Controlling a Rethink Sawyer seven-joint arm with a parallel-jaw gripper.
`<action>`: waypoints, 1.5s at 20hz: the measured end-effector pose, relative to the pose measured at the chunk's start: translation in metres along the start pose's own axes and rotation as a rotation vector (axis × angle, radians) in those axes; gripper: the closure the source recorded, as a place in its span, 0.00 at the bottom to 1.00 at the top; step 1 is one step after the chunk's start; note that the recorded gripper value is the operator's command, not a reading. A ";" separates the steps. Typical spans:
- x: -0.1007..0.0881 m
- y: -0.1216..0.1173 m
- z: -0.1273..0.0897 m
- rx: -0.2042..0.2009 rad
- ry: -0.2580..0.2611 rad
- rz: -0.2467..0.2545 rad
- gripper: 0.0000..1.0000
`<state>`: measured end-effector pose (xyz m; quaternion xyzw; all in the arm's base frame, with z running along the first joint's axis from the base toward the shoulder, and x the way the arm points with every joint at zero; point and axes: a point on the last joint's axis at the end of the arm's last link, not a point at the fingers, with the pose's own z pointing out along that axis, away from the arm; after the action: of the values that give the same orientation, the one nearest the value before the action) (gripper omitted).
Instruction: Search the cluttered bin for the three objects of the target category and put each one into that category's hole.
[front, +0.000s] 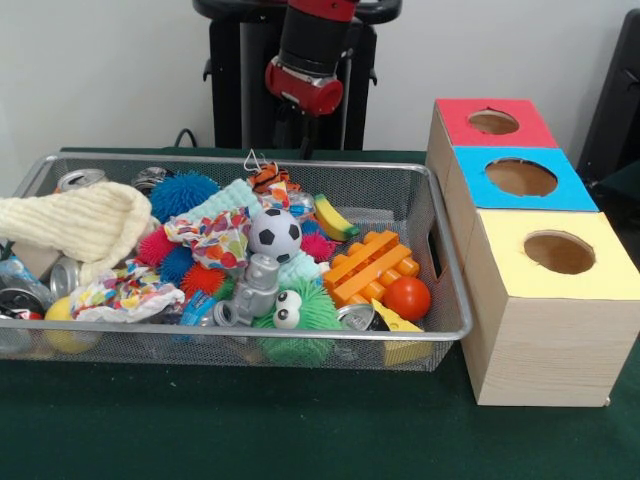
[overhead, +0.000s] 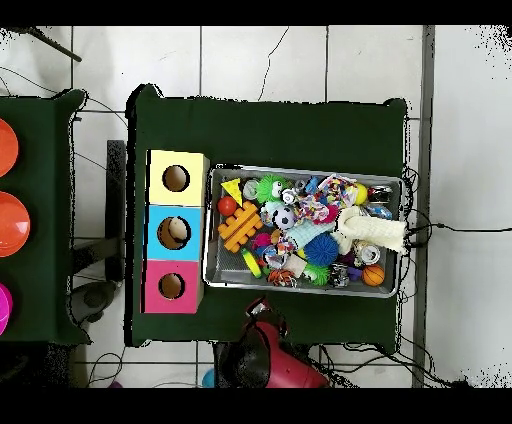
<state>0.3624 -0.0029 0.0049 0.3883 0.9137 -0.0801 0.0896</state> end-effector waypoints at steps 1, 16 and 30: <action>0.001 0.000 0.001 0.001 0.003 0.001 0.00; 0.021 -0.005 0.015 0.022 0.057 -0.001 0.00; 0.002 0.008 -0.005 0.001 0.052 0.005 0.00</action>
<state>0.3664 0.0052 0.0086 0.3928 0.9146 -0.0700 0.0659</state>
